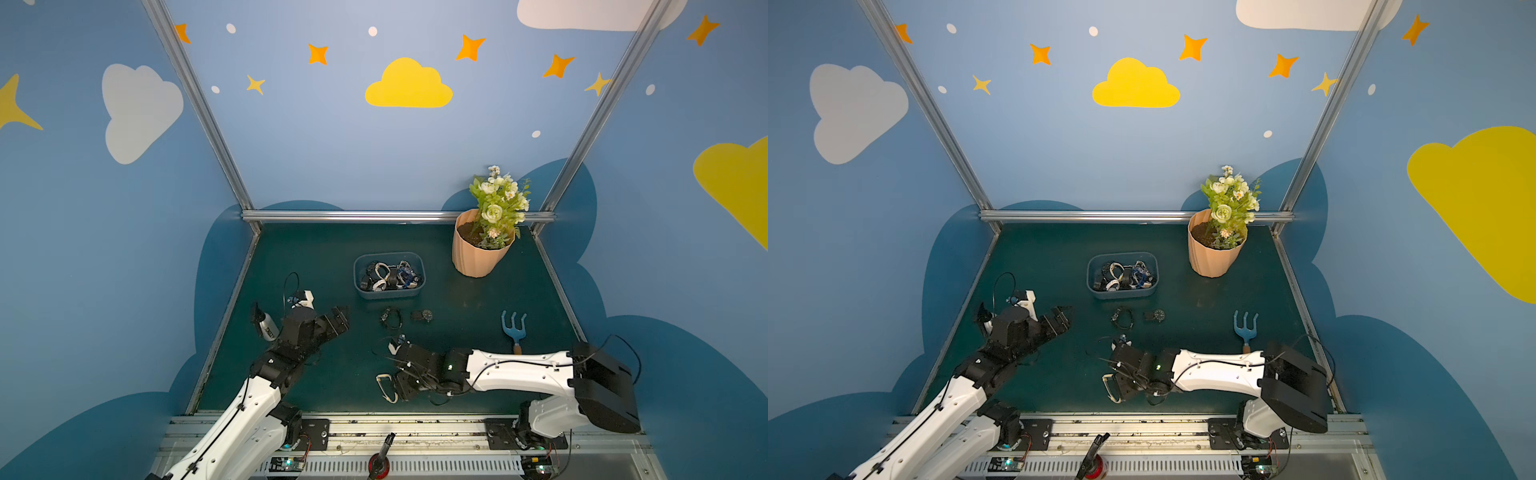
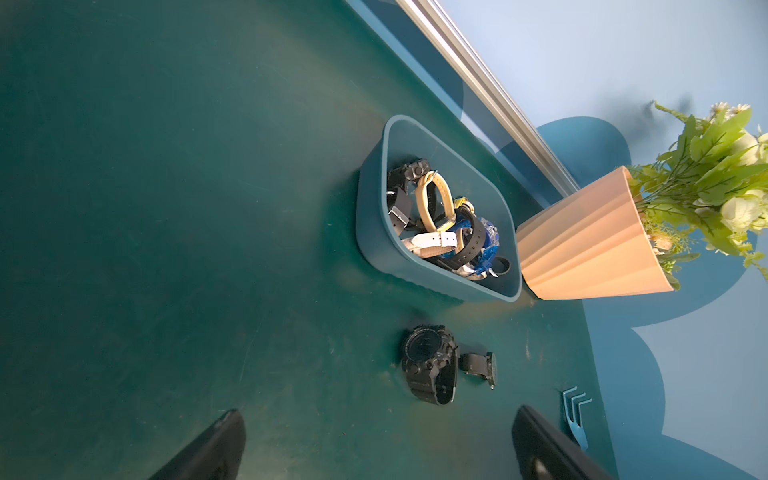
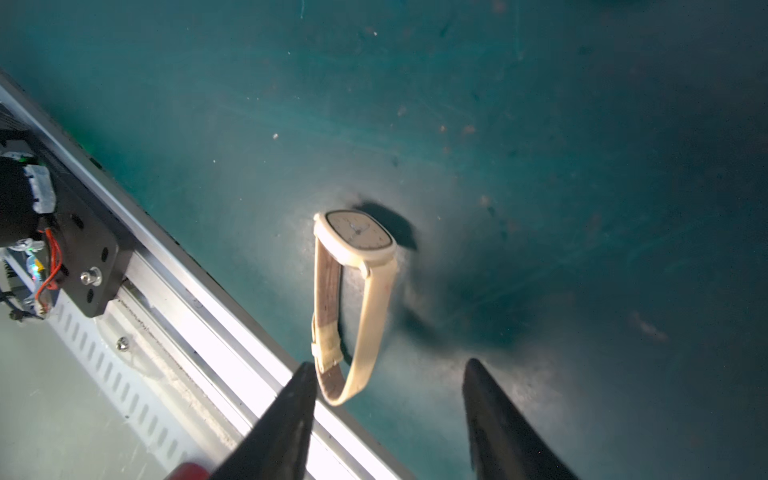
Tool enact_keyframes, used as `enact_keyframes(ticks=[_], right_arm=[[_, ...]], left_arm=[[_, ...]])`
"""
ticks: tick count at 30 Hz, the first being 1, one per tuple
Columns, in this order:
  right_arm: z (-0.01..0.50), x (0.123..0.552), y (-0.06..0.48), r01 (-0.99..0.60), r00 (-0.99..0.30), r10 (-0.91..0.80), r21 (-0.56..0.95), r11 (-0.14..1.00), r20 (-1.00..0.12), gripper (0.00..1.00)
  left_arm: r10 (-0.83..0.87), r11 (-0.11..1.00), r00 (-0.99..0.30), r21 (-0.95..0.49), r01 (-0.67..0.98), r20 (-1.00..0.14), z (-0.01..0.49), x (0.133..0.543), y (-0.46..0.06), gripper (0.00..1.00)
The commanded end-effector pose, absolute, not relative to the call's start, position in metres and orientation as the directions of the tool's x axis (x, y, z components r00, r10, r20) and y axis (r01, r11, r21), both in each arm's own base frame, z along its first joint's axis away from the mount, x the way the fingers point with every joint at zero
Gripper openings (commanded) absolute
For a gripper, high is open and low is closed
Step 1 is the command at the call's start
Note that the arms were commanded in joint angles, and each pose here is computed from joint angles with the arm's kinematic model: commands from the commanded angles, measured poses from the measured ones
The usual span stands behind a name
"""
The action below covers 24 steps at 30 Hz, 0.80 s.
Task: Put the watch into the storage box
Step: Pick up the watch at the center of the board.
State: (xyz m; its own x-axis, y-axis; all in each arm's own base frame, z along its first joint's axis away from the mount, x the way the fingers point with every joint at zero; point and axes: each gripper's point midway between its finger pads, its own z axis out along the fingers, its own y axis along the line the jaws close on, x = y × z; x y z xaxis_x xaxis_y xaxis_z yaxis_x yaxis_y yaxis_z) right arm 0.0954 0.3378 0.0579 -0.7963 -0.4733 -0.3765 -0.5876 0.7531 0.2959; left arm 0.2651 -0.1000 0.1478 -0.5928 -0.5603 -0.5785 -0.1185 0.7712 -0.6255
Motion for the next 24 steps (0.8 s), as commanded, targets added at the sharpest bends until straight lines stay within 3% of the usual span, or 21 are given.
enact_keyframes(ticks=[1,7,14,22,24], right_arm=[[0.055,0.090,0.344,-0.599,-0.795,-0.504,0.299,0.743,-0.339,0.50],[0.044,0.091,0.349,-0.590,-0.804,-0.518,0.289,0.753,-0.292,0.42],[0.029,0.101,0.345,-0.551,-0.833,-0.502,0.266,0.791,-0.232,0.24],[0.027,0.111,0.344,-0.556,-0.827,-0.506,0.220,0.802,-0.246,0.00],[0.032,0.114,0.344,-0.555,-0.825,-0.499,0.216,0.803,-0.264,0.00]], left_arm=[[-0.556,0.785,-0.582,-0.605,-0.133,-0.593,0.144,0.261,-0.093,1.00],[-0.555,0.789,-0.572,-0.599,-0.134,-0.603,0.145,0.259,-0.089,1.00],[-0.555,0.790,-0.574,-0.598,-0.136,-0.603,0.145,0.258,-0.089,1.00],[-0.555,0.790,-0.572,-0.598,-0.134,-0.604,0.146,0.260,-0.090,1.00],[-0.556,0.789,-0.573,-0.599,-0.136,-0.603,0.146,0.260,-0.090,1.00]])
